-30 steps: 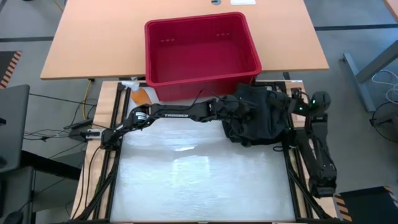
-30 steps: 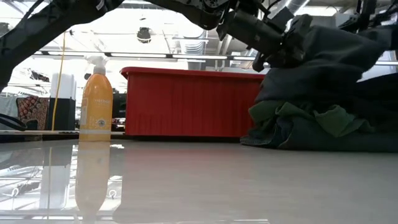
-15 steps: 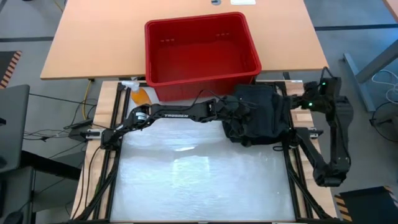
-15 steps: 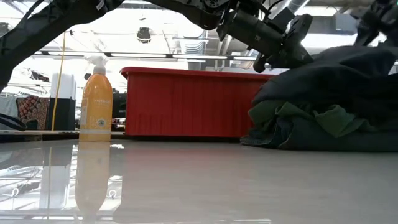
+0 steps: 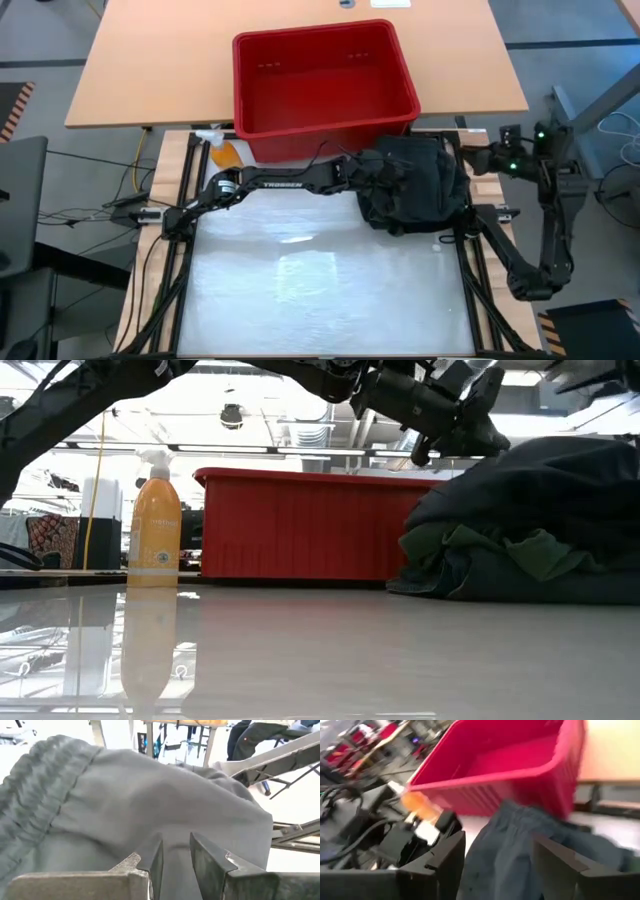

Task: Fold laundry
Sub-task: Stack the black shorts on top of the black shirt

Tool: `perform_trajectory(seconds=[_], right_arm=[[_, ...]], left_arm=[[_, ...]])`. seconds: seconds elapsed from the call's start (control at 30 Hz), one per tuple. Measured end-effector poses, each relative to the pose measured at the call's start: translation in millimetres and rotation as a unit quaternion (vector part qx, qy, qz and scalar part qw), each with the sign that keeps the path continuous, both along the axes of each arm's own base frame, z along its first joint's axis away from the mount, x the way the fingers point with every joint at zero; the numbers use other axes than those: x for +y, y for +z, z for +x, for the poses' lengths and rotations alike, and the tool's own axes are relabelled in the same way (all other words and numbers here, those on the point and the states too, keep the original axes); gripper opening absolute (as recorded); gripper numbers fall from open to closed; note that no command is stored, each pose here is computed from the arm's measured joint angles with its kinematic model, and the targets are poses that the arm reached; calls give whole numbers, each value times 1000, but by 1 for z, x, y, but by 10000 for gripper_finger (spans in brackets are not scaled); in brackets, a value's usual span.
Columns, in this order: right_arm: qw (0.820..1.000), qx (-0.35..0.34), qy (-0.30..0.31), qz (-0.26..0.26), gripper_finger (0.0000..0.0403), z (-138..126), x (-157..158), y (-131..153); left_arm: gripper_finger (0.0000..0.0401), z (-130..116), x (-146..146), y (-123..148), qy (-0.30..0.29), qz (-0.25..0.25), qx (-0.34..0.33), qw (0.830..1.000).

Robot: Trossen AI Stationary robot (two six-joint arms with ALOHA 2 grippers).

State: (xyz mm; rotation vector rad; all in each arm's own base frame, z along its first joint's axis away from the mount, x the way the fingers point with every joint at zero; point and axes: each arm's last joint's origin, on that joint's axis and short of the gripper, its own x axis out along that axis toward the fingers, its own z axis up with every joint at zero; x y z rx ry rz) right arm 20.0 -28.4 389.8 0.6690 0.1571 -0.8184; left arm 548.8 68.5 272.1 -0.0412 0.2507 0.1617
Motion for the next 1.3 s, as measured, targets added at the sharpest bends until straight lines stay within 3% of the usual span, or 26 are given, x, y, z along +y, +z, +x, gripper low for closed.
perform_trajectory(seconds=[0.23, 0.33, 0.6, 0.8, 1.03, 1.13, 1.3], right_arm=[[997, -43, 54, 18, 185, 3, 4, -29], [997, -59, 53, 11, 153, 4, 0, -33], [992, -61, 109, -8, 20, 15, -37, -25], [986, -8, 158, 59, 27, 39, -64, -42], [971, 74, 204, 96, 14, 81, -66, -71], [966, 150, 170, 128, 16, 89, -64, -90], [971, 178, 115, 109, 17, 82, -63, -90]], left_arm=[[86, -1, 5, 22, 2, 19, -31, 999], [86, -4, 12, 21, 7, 26, -2, 1000], [86, -19, 25, 50, 25, 41, 62, 997], [86, -21, 24, 38, 20, 35, 107, 993], [86, -23, 24, 36, 18, 42, 124, 991], [86, -24, 26, 35, 18, 40, 130, 991], [86, -28, 26, 27, -1, 21, 172, 985]])
